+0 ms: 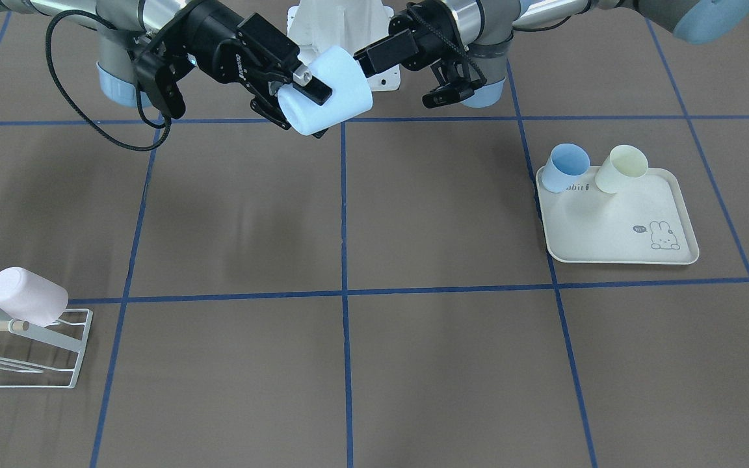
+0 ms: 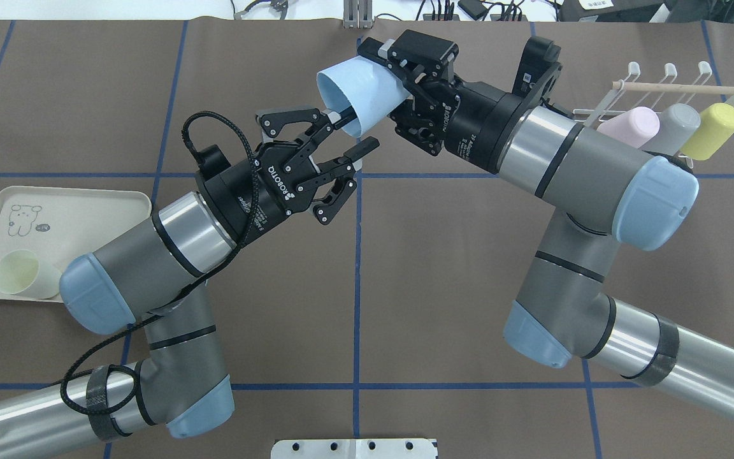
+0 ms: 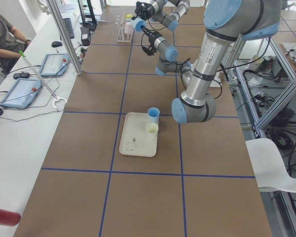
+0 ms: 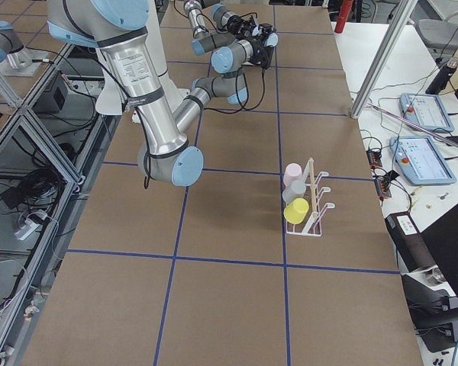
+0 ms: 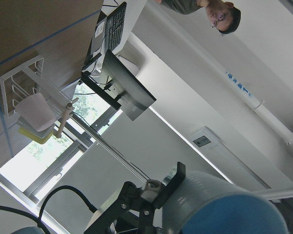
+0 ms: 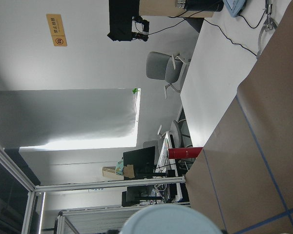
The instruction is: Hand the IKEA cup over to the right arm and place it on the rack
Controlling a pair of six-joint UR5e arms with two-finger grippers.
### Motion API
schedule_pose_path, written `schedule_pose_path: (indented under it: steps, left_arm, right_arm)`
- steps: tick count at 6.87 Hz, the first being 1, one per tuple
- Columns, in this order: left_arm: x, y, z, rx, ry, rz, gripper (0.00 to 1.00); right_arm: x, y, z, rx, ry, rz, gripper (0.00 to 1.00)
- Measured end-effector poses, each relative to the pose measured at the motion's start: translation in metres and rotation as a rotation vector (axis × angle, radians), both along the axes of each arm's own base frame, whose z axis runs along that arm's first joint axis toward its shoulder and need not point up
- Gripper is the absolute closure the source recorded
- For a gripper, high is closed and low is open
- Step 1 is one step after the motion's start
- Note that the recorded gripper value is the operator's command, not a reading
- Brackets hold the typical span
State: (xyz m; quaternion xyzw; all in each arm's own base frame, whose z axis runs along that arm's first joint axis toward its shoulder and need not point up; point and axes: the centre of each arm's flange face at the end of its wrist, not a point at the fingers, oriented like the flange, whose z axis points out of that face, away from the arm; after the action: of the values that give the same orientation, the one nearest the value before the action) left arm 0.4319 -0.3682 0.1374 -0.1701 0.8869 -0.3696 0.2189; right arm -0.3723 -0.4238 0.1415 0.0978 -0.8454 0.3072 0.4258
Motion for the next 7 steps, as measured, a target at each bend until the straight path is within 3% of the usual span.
schedule_pose_path:
  steps: [3,5,6,7]
  left_arm:
    - [-0.004,0.001,-0.002,0.017,-0.008,-0.017,0.00]
    - [-0.007,0.000,0.000,0.034,-0.026,-0.040,0.00]
    - [-0.009,-0.001,-0.001,0.058,-0.050,-0.072,0.00]
    - [-0.010,-0.001,-0.002,0.093,-0.088,-0.116,0.00]
  right_arm:
    - [0.007,-0.009,0.003,0.005,-0.004,0.021,1.00]
    - [0.034,-0.034,0.006,-0.001,0.004,0.078,1.00]
    - [0.051,-0.052,0.011,-0.006,0.027,0.119,1.00]
    - [0.067,-0.073,0.019,-0.005,0.092,0.166,1.00]
